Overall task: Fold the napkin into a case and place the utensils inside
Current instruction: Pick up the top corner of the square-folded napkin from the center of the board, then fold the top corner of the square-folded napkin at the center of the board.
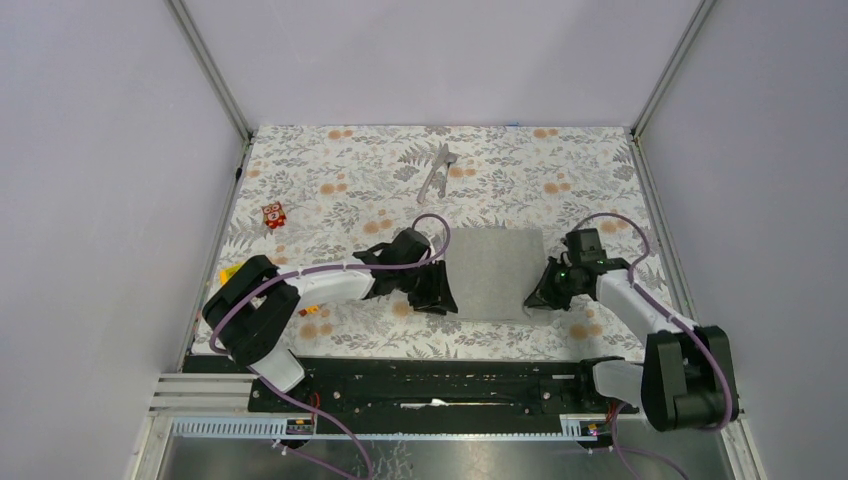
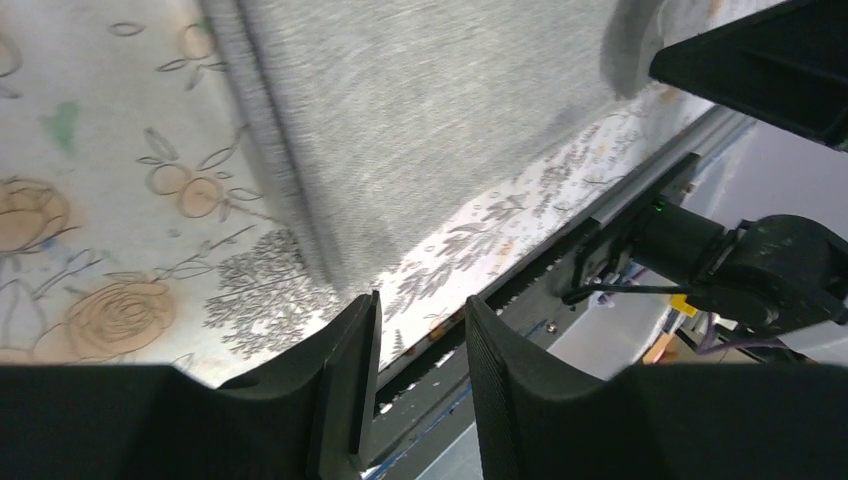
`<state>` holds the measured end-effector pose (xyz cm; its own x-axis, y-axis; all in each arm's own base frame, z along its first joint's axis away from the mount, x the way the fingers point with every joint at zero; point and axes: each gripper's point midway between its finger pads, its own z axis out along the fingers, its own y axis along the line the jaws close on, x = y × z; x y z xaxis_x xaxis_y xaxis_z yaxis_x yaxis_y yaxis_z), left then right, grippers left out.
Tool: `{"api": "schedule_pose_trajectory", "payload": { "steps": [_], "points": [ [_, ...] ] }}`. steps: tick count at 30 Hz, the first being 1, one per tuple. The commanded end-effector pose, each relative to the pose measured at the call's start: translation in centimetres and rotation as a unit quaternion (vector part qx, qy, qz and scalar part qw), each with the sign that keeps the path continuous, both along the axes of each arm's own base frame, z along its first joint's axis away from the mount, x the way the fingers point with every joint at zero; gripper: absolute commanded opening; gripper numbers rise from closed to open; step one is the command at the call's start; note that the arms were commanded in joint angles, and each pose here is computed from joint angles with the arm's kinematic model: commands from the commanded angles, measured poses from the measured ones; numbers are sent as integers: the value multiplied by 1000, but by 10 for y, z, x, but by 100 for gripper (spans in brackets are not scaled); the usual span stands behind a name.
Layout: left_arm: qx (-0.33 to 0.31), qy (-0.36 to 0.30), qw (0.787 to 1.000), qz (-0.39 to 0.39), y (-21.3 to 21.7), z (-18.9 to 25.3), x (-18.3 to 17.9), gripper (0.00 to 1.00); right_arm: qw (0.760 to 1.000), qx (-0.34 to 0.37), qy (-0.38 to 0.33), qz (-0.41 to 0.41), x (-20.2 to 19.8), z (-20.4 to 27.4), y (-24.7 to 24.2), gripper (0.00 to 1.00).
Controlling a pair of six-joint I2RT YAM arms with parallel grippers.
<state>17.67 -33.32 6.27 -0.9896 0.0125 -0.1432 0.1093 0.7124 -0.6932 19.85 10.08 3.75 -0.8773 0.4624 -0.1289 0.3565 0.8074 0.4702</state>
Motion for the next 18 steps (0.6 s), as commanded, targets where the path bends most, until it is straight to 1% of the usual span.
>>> {"api": "schedule_pose_trajectory", "payload": {
  "steps": [1,4,8,11,18],
  "points": [
    [20,-17,999,20,10,-7,8,39,996,42,-21,79,17,4,36,0],
    [31,-15,999,25,14,-16,8,35,993,61,-30,100,36,6,55,0],
    [51,-10,998,32,21,-30,7,30,987,97,-57,118,73,18,87,0],
    [62,-3,997,37,24,-38,5,26,983,113,-61,132,95,17,112,0],
    [79,11,995,52,34,-51,-1,24,978,147,-70,133,142,9,149,0]
  ]
}}
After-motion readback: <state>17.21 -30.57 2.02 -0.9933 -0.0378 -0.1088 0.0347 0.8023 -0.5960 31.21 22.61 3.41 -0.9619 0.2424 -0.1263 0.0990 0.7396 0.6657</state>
